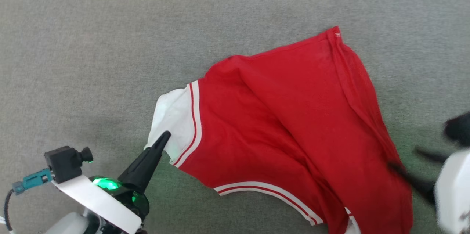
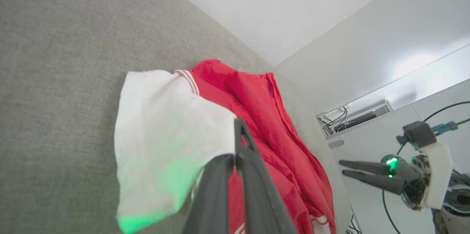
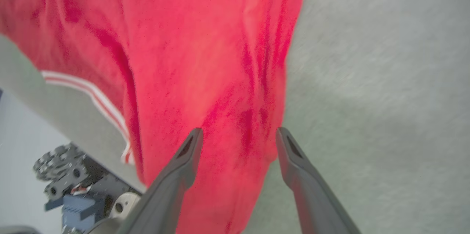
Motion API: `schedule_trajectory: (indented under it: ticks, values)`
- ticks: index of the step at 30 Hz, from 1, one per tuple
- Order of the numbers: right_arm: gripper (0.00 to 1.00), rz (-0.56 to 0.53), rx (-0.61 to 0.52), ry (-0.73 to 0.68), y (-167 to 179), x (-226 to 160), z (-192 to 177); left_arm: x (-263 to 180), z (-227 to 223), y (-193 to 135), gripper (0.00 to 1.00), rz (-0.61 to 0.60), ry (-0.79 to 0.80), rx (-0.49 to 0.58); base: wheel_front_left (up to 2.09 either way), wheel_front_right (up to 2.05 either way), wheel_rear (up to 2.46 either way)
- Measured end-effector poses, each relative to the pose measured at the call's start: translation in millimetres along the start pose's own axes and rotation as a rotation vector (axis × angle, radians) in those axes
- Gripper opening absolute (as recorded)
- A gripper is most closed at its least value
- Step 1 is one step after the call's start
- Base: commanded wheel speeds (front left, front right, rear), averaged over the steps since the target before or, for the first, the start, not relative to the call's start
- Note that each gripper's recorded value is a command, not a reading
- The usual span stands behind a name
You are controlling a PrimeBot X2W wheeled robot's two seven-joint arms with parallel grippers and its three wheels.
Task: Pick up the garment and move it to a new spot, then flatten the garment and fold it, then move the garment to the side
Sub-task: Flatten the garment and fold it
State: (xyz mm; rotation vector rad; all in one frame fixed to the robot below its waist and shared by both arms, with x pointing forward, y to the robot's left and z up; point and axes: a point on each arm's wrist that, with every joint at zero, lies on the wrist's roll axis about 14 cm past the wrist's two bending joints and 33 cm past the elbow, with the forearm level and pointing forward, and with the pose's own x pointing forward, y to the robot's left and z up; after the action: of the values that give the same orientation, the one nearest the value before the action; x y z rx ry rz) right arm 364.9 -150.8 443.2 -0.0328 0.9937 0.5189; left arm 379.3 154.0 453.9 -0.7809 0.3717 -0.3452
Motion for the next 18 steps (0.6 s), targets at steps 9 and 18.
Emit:
schedule_trajectory:
  ticks: [9,18]
  values:
    - [1.0,-0.117,-0.071,-0.224,-51.1,24.1,113.8,4.9,-9.8,4.5,0.0,0.018,0.014,-0.021,0.0,0.0,0.0]
    - [1.0,-0.06,-0.196,-0.09,-32.1,112.2,135.6,8.6,-15.4,19.5,0.0,0.069,0.022,-0.041,0.0,0.0,0.0]
